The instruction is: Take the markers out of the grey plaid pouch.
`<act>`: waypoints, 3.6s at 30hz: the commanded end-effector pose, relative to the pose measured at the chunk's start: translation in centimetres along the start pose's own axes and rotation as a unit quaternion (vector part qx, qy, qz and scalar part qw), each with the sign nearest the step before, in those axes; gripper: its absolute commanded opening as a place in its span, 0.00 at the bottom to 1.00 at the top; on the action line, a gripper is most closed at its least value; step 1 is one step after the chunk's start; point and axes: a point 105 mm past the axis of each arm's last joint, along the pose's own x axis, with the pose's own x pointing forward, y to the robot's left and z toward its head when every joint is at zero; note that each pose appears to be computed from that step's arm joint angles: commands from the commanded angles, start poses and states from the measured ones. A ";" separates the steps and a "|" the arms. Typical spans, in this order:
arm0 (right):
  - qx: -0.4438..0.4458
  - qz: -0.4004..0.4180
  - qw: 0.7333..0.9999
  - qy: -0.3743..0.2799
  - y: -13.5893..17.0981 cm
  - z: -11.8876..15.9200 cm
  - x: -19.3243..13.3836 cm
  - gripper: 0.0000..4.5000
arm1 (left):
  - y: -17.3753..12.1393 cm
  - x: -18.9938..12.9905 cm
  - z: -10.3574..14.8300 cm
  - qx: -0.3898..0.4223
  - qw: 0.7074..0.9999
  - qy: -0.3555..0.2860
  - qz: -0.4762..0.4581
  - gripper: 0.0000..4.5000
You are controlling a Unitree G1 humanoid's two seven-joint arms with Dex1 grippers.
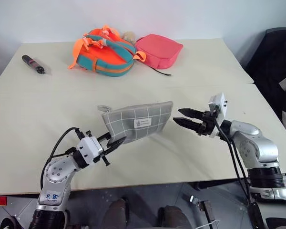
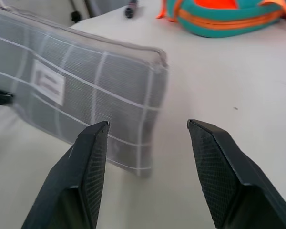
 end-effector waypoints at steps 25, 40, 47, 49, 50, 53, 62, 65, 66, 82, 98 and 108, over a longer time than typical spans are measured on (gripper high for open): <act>-0.057 0.114 0.992 -0.002 2.7 0.7 3.1 0.05 | -1.1 -0.2 0.3 -0.010 0.999 0.001 -0.031 0.20; -0.125 0.071 0.989 -0.019 1.4 0.4 2.6 0.00 | 2.2 -0.5 1.7 -0.134 0.989 -0.021 0.058 0.72; -0.135 0.060 0.988 -0.036 1.1 0.8 2.7 0.00 | 0.5 -0.8 0.7 -0.150 0.988 -0.001 0.028 0.53; -0.135 0.059 0.988 -0.037 1.1 0.9 2.7 0.00 | -0.2 -0.7 0.6 -0.172 0.985 -0.002 0.018 0.38; -0.136 0.059 0.988 -0.037 1.1 0.9 2.7 0.00 | -0.3 -0.7 0.6 -0.178 0.984 -0.004 0.018 0.32; -0.138 0.057 0.988 -0.037 1.1 0.9 2.7 0.00 | -0.2 -0.6 0.7 -0.175 0.984 -0.006 0.022 0.09; -0.164 0.009 0.985 -0.054 -0.3 1.9 2.8 0.00 | 4.3 -0.6 1.3 -0.061 0.992 -0.014 0.113 0.00; -0.155 -0.005 0.985 -0.078 -1.0 2.9 2.8 0.00 | 4.8 -0.3 1.7 -0.024 0.993 -0.019 0.116 0.00; -0.172 -0.019 0.981 -0.083 -1.4 3.3 2.8 0.06 | 5.0 -0.1 1.9 -0.006 0.993 -0.017 0.117 0.00; -0.170 -0.031 0.980 -0.103 0.3 5.4 2.2 0.55 | 3.6 1.6 -1.9 0.184 0.972 0.078 0.123 0.00; -0.058 0.042 0.996 -0.048 7.0 5.6 6.7 0.55 | 0.5 4.3 -4.1 0.391 0.913 0.114 -0.026 0.00; -0.082 0.027 0.996 0.014 4.6 3.1 4.4 0.55 | 3.4 3.2 -3.8 0.341 0.930 0.124 0.057 0.00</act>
